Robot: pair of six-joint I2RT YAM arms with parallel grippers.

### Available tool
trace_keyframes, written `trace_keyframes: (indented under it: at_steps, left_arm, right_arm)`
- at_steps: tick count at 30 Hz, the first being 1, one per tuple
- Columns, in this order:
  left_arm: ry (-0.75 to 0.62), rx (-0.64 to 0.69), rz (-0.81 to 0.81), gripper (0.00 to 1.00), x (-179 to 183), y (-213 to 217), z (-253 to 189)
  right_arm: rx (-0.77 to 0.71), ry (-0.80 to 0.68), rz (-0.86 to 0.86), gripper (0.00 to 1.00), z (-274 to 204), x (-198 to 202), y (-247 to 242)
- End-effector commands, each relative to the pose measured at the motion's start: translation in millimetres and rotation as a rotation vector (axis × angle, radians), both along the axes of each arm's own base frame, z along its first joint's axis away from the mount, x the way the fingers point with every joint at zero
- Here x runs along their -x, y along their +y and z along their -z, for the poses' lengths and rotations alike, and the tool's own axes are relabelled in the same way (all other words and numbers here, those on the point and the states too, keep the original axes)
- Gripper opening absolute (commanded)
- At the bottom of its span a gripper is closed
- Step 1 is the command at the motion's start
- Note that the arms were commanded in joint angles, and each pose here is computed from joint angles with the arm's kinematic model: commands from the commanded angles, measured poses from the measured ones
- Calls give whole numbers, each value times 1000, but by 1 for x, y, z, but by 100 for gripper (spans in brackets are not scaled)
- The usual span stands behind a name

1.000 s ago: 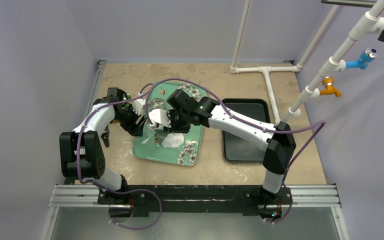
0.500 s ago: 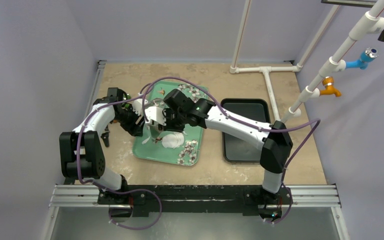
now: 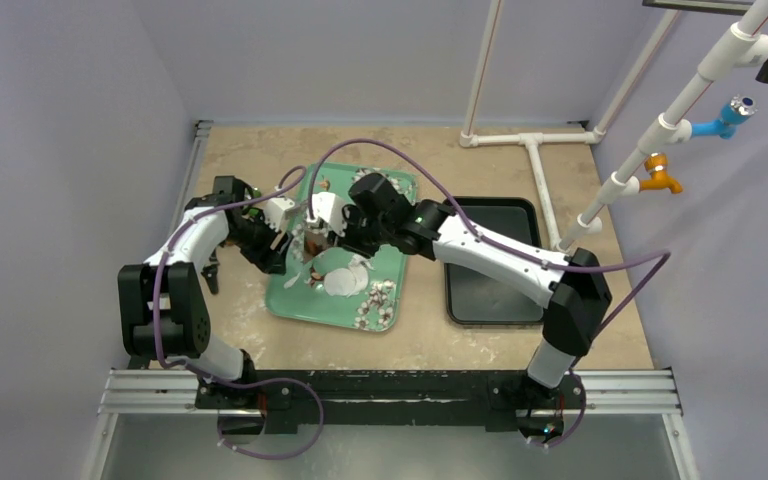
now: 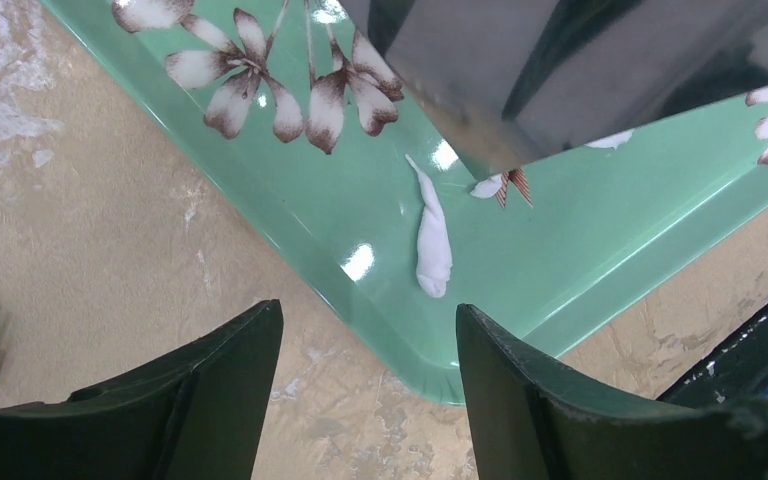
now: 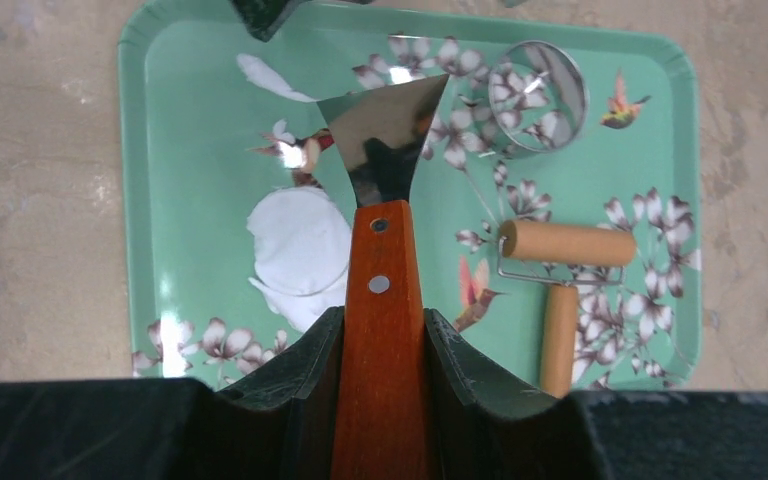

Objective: Roll out the dumpling wrappers from the dough
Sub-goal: Remove the dumpling wrapper from the work surface.

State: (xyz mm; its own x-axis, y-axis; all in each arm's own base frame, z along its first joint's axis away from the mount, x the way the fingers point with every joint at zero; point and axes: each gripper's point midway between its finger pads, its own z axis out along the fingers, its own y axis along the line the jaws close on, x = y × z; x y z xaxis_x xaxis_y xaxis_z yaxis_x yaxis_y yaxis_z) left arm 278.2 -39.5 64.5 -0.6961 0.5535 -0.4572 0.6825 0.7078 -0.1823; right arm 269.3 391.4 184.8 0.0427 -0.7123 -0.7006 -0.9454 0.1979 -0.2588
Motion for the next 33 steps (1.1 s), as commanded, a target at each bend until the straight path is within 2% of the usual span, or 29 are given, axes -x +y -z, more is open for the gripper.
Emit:
trace_keyframes:
  at_steps: [1, 5, 15, 22, 27, 33]
  left_arm:
    - [-70, 25, 15, 64, -7, -2, -21]
    - [-79, 39, 26, 65, -7, -5, -27]
    - [-54, 48, 31, 65, -4, -7, -20]
    - [-54, 66, 36, 69, -2, -10, -23]
    - [-62, 65, 45, 72, 4, -10, -24]
    - [-57, 35, 44, 79, 5, -5, -16]
  right_arm:
    - [-155, -83, 147, 0, -56, -23, -13]
    - [-153, -16, 322, 0, -65, -24, -42]
    - [-88, 154, 604, 0, -64, 20, -116]
    - [-52, 231, 611, 0, -48, 38, -124]
    - [-18, 243, 553, 0, -47, 49, -117]
    - [110, 287, 507, 0, -27, 68, -99]
